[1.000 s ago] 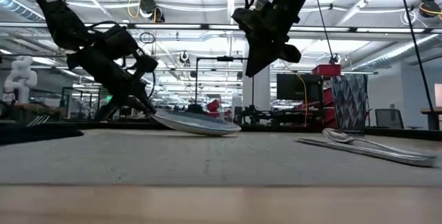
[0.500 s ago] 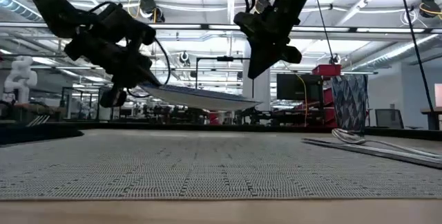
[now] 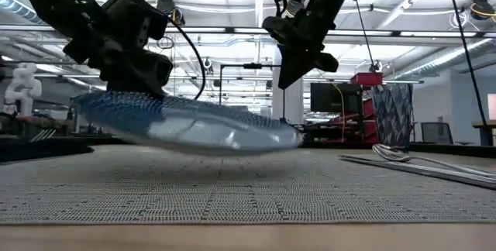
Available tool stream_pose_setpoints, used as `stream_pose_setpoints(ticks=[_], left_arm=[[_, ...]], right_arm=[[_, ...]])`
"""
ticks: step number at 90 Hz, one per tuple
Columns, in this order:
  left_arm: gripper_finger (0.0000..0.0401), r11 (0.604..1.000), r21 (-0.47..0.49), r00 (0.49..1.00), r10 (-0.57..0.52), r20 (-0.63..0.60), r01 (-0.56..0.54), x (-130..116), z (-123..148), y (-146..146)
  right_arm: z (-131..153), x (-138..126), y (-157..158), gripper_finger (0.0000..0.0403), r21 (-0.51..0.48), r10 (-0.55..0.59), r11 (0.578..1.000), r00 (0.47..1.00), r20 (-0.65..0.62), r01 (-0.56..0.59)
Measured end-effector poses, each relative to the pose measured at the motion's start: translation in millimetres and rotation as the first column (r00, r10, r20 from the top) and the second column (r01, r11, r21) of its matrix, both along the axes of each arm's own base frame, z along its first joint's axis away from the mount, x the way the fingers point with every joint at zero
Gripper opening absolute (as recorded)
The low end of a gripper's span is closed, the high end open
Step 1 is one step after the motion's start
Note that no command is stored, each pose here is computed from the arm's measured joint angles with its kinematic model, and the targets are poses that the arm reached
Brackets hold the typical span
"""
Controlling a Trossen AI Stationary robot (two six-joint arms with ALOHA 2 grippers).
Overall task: Set table place
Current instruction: Put the blue plate on the center of the gray placemat
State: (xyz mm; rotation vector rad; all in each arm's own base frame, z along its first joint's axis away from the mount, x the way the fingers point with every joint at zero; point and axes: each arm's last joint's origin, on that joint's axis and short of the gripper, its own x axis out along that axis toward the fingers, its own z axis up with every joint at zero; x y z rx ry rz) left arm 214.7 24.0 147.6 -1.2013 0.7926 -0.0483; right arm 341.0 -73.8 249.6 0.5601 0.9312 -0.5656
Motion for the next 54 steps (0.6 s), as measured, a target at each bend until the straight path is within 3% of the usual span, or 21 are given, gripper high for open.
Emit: stream_pose_setpoints(ticks=[54], left_arm=[[0.0, 0.998, 0.051, 0.999, 0.038, -0.036, -0.036, 16.6, -25.2, -1.8]], right_arm=[[-0.2, -0.1, 0.8, 0.0006, 0.006, -0.007, 1.0, 1.0, -0.001, 0.007]])
